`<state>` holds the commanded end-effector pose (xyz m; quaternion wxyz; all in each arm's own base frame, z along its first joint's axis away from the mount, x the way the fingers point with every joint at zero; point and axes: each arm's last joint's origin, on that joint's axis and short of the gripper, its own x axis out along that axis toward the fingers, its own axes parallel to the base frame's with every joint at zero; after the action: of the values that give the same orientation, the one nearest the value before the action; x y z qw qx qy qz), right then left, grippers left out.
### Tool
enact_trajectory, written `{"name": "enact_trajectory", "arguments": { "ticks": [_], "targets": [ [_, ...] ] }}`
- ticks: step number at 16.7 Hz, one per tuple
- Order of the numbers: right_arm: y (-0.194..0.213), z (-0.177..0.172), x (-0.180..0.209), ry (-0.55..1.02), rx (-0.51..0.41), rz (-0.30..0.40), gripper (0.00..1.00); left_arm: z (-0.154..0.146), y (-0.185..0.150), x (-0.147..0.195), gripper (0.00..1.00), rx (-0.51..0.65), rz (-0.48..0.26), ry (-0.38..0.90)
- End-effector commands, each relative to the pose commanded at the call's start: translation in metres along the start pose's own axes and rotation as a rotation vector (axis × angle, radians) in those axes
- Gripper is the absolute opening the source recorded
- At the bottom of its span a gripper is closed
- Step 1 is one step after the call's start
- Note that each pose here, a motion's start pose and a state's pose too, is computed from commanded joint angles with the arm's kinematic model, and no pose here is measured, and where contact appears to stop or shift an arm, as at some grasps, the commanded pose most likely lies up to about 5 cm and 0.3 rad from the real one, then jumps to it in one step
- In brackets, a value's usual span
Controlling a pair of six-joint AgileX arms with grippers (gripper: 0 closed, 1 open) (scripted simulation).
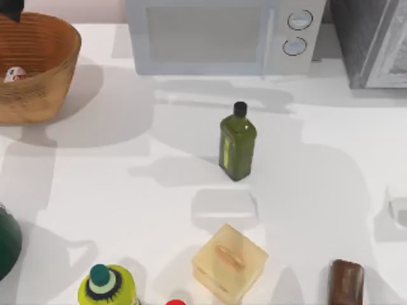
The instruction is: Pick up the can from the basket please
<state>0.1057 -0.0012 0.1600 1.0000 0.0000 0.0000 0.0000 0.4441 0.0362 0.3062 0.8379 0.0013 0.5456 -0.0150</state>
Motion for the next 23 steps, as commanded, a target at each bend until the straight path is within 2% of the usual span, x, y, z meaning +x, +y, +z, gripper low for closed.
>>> {"name": "enact_trajectory", "arguments": {
  "ticks": [5,8,18,23],
  "targets": [
    [0.0,0.0,0.0,0.0,0.0,0.0,1.0,0.016,0.016,0.086,1.0,-0.01,-0.021,0.215],
    [0.0,0.0,0.0,0.0,0.0,0.0,1.0,0.014,0.021,0.118,1.0,-0.014,-0.029,0.287],
    [0.0,0.0,0.0,0.0,0.0,0.0,1.0,0.012,0.021,0.133,1.0,-0.013,-0.033,0.313],
    [0.0,0.0,0.0,0.0,0.0,0.0,1.0,0.003,0.021,0.164,1.0,-0.015,-0.033,0.312]
  ]
}}
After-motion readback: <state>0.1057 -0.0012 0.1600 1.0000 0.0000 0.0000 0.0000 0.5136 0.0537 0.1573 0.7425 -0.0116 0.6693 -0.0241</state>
